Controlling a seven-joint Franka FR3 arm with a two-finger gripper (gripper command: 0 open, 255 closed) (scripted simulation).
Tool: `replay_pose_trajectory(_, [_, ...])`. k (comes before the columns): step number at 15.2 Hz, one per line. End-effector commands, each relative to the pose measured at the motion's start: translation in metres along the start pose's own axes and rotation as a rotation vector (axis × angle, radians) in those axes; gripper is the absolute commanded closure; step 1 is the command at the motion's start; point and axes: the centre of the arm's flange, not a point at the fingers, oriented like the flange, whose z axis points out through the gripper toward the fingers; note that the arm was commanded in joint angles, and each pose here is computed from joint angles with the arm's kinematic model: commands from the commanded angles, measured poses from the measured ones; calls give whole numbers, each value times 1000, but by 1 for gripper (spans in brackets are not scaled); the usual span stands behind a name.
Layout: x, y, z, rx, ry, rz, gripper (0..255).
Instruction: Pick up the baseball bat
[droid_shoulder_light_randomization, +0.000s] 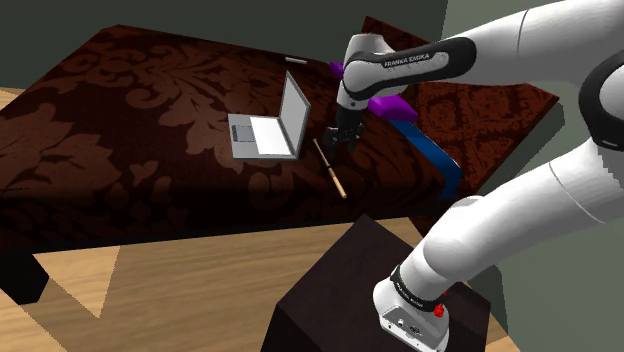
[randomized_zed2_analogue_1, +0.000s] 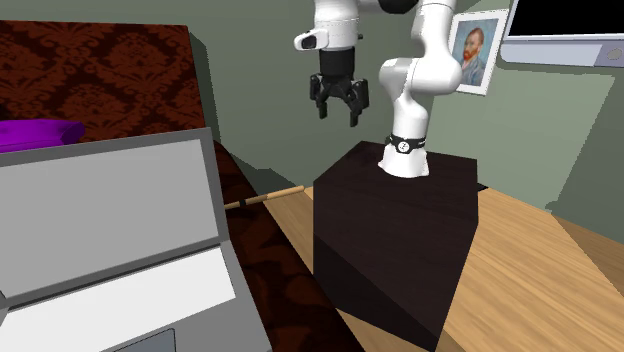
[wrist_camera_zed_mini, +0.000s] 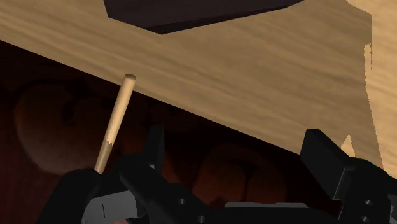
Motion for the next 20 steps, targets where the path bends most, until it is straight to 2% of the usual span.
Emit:
replay_pose_trajectory(1, [18,12,14,-1,9,30,0])
replay_pose_trajectory(20, [163,153,149,-6,75,306,0])
